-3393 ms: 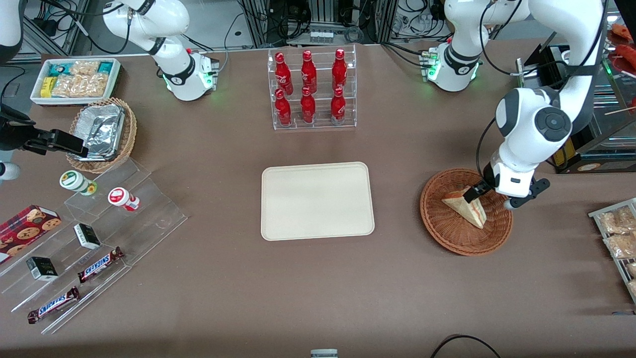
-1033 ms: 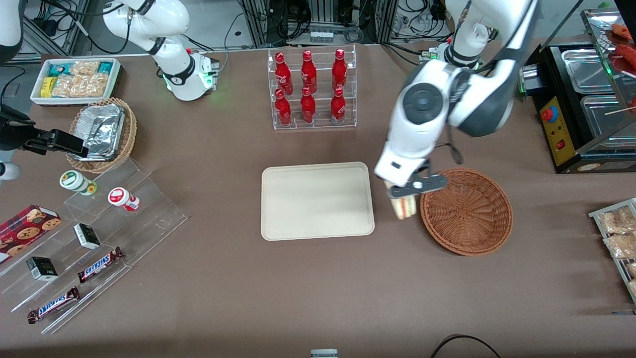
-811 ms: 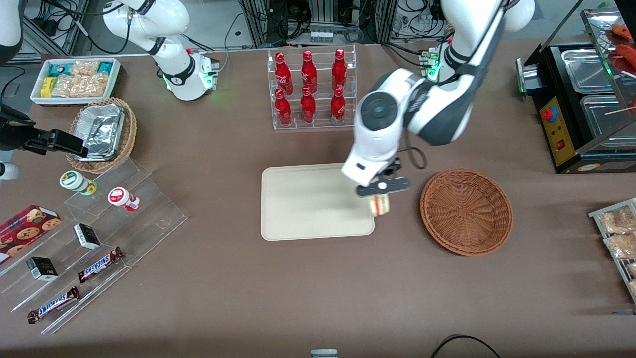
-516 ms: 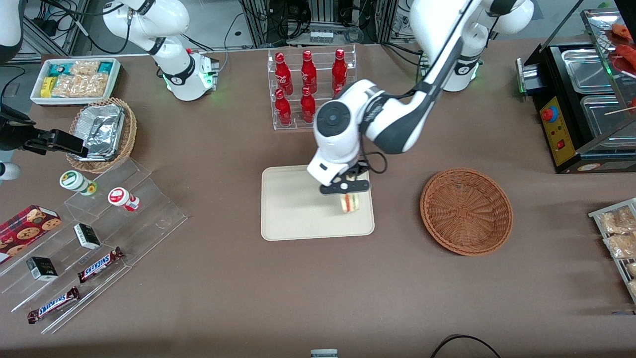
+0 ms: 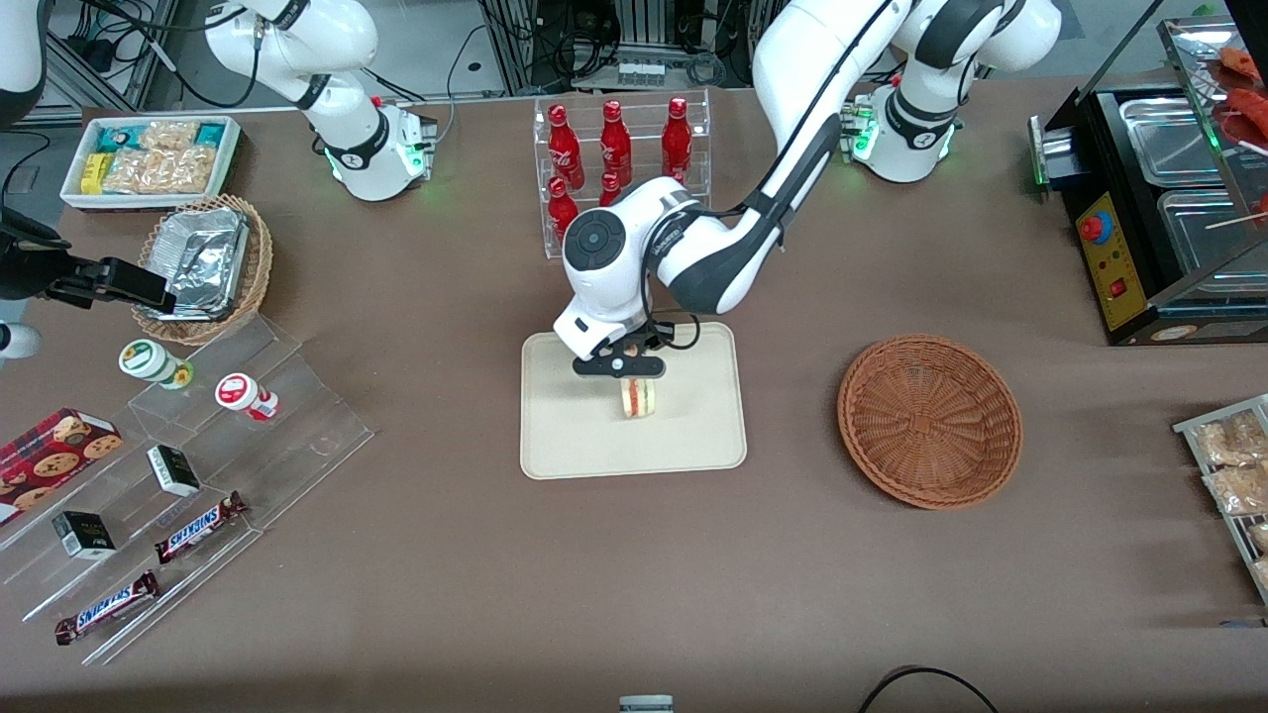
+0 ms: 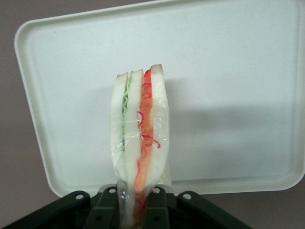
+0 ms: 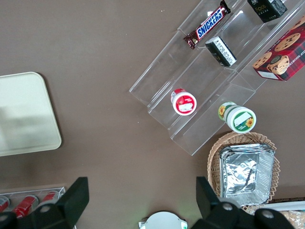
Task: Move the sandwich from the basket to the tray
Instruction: 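Lower the held sandwich onto the middle of the cream tray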
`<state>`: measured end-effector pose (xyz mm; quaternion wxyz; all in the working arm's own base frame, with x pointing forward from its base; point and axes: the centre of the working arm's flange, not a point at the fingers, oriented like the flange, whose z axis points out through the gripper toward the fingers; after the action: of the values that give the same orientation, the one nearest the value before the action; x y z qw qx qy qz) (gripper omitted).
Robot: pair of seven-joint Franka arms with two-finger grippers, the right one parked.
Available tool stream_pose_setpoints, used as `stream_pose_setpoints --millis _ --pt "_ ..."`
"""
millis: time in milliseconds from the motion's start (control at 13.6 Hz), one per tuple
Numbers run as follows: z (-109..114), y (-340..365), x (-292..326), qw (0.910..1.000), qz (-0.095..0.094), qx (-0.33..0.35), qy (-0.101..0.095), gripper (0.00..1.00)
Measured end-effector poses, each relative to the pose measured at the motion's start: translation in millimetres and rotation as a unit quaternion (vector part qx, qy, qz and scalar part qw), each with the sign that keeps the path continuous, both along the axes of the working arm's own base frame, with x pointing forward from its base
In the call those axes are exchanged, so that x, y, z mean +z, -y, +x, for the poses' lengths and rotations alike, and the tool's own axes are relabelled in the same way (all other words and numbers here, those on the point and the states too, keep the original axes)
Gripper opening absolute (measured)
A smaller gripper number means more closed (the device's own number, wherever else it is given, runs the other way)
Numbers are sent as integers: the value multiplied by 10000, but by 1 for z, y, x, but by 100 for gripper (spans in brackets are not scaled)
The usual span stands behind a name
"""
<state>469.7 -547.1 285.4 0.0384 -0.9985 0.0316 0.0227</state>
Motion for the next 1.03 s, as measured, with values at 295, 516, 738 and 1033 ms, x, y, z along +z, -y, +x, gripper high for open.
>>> stream_pose_setpoints --millis 295,516,738,1033 --pt "-12 13 -17 9999 -10 -121 -9 16" --pt "-16 16 -37 9999 14 -158 -38 16" --pt "-15 14 -53 9998 83 -155 -80 16" --pt "-11 13 -51 9999 72 -134 -41 16"
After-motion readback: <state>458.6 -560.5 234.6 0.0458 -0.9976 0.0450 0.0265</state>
